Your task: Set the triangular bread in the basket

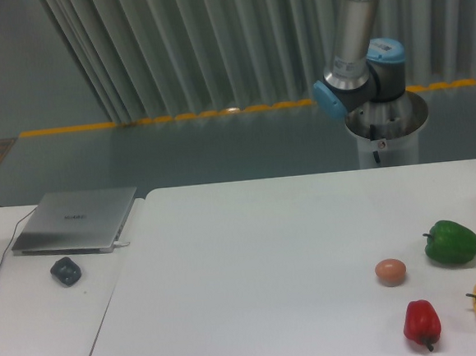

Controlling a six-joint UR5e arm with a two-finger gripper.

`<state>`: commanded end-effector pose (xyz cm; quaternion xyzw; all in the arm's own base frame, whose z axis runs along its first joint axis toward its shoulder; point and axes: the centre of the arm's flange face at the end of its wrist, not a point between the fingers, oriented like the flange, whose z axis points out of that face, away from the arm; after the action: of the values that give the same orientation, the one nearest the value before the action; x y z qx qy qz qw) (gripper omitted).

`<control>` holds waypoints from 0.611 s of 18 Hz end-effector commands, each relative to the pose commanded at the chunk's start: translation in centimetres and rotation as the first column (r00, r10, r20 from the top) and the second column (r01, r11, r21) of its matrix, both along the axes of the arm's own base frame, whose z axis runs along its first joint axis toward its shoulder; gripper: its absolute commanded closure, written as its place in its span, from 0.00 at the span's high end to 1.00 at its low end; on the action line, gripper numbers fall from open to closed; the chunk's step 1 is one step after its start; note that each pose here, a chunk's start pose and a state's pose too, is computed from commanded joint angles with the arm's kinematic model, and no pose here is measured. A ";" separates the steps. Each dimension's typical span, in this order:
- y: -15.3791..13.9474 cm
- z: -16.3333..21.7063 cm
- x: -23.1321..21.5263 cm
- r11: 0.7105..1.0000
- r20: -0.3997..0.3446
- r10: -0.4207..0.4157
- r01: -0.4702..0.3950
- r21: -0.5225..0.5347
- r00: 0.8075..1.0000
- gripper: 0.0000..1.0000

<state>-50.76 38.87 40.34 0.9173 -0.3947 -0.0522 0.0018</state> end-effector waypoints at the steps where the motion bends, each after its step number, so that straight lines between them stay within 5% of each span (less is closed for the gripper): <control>1: 1.1 0.1 1.0 1.000 -0.002 -0.010 0.010 -0.001 1.000 1.00; 11: 5.9 -0.1 5.6 0.999 -0.008 0.051 -0.052 -0.013 0.999 1.00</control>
<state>-45.11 44.76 40.26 0.9270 -0.3712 -0.0529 0.0107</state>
